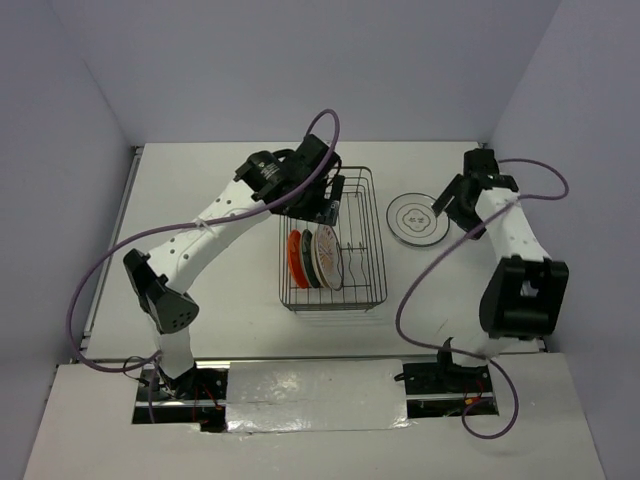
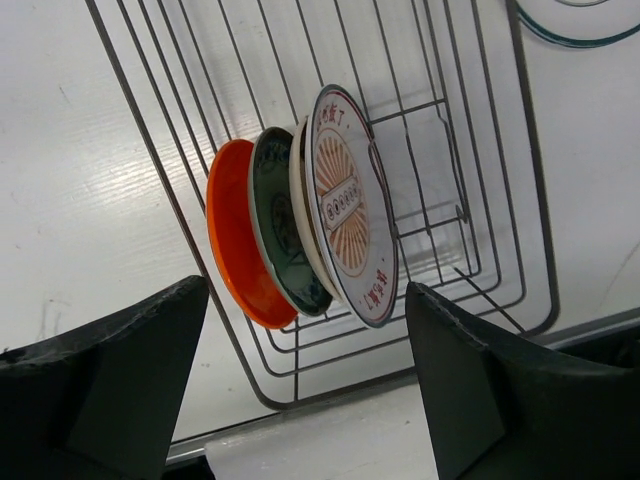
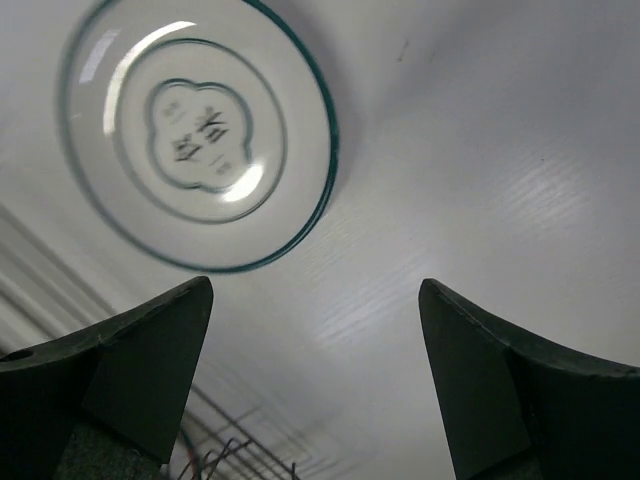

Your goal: Unload the plates from the dish rack

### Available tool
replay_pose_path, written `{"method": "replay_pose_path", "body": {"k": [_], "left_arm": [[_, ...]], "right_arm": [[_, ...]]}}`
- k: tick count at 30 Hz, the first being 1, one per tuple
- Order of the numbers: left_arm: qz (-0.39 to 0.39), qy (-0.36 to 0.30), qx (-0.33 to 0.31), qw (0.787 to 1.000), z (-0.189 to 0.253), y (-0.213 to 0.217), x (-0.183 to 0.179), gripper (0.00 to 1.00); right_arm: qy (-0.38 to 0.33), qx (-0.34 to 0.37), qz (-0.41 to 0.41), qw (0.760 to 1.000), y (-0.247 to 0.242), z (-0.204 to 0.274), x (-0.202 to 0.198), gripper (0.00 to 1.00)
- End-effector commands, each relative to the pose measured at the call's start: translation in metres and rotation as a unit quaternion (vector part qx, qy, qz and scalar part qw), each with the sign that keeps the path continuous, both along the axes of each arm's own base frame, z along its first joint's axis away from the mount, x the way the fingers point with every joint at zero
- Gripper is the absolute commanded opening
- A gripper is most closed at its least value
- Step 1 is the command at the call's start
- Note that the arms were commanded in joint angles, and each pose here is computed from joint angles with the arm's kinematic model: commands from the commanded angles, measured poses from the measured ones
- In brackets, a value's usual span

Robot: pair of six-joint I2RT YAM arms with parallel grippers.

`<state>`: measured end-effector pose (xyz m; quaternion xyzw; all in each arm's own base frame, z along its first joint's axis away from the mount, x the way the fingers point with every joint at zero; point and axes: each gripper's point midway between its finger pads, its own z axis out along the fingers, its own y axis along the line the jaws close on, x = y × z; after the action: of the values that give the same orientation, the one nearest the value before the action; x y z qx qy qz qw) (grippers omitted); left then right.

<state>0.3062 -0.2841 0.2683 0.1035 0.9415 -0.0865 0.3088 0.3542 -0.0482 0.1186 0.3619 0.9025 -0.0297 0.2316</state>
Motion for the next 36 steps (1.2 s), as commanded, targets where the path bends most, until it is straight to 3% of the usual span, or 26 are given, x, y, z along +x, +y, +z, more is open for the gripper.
{"method": "replay_pose_path", "body": {"k": [1, 9, 15, 25, 32, 36], "left_arm": [[0.019, -0.003, 0.020, 1.000, -0.008, -0.004, 0.007, 0.91], [0.061, 0.025, 0.043, 0.997, -0.047, -0.016, 0.008, 0.68], [0.063, 0.038, 0.044, 0.996, -0.062, -0.027, 0.005, 0.58], [0.079, 0.061, 0.063, 0.993, -0.088, -0.028, -0.002, 0.48], [0.083, 0.066, 0.061, 0.993, -0.091, -0.031, -0.004, 0.22], [0.076, 0.066, 0.047, 0.994, -0.087, -0.038, -0.005, 0.19]], "right_arm": [[-0.090, -0.009, 0.004, 0.996, 0.010, 0.064, -0.021, 0.91], [-0.124, 0.014, 0.056, 0.991, 0.040, 0.078, -0.061, 0.91], [-0.126, -0.001, 0.070, 0.990, 0.038, 0.081, -0.079, 0.91], [-0.131, 0.000, 0.086, 0.988, 0.040, 0.084, -0.086, 0.91], [-0.141, -0.003, 0.091, 0.986, 0.040, 0.093, -0.086, 0.91], [-0.141, -0.001, 0.093, 0.986, 0.041, 0.094, -0.086, 0.91]]}}
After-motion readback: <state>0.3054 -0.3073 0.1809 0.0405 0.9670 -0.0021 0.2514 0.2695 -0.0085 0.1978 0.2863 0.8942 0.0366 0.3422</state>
